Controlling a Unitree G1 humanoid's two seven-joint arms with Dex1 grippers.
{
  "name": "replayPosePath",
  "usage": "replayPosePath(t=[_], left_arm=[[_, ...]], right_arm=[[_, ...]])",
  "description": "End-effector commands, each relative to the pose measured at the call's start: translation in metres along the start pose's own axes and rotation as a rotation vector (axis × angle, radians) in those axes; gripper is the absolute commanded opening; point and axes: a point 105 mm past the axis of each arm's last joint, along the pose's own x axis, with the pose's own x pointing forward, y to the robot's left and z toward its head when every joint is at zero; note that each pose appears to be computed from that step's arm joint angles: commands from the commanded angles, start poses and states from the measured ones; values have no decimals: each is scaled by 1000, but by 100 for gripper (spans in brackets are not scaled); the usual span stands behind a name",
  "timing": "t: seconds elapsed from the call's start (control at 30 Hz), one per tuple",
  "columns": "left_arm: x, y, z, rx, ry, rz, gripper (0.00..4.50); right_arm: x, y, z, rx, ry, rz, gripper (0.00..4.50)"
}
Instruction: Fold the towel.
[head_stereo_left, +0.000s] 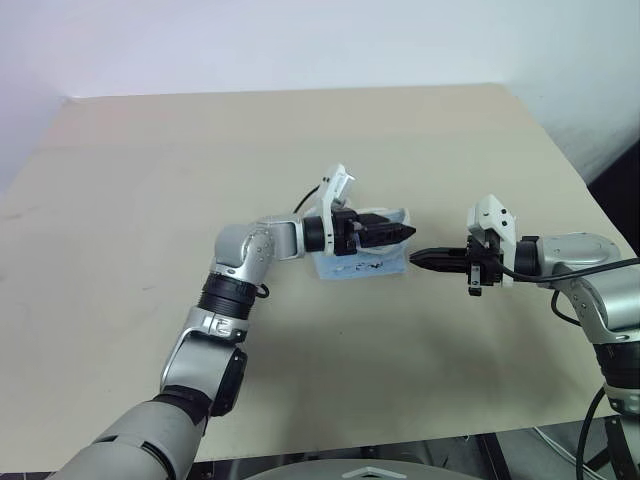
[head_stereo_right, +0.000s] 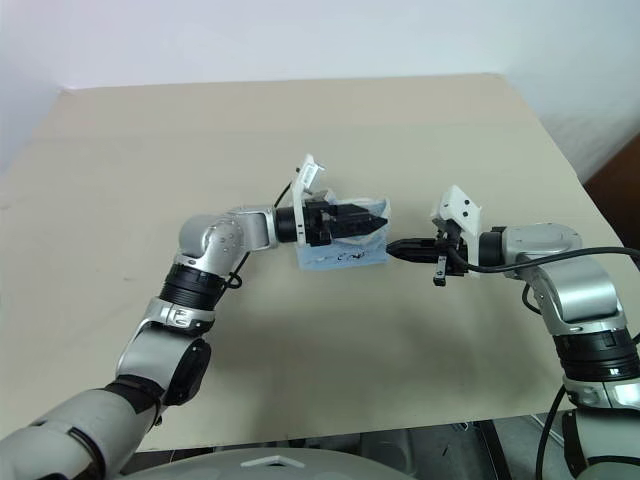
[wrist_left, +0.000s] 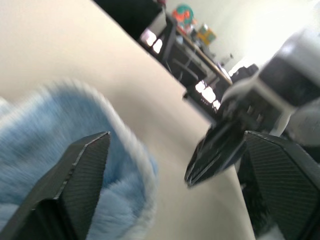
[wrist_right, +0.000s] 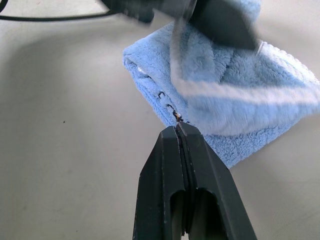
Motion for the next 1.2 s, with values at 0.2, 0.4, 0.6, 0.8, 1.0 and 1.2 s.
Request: replayPosePath(t=[0.2, 0.4, 0.6, 0.8, 1.0, 1.2], left_arm=[[-29, -21, 43, 145, -83, -9, 442], [-63, -8, 29, 138, -17, 65, 442], [-85, 1, 0, 94, 36, 116, 442], [-80, 1, -18, 55, 48, 113, 442], [-59, -2, -17, 55, 23, 66, 442], [-31, -5, -9, 63, -26, 6, 442]], right_arm=[[0, 0, 14, -44, -23, 23, 0], [2, 1, 14, -40, -23, 38, 0], [4, 4, 14, -36, -25, 46, 0], [4, 5, 15, -33, -25, 47, 0], [4, 6, 16, -34, -24, 46, 0], [0, 2, 11, -33, -11, 19, 0]])
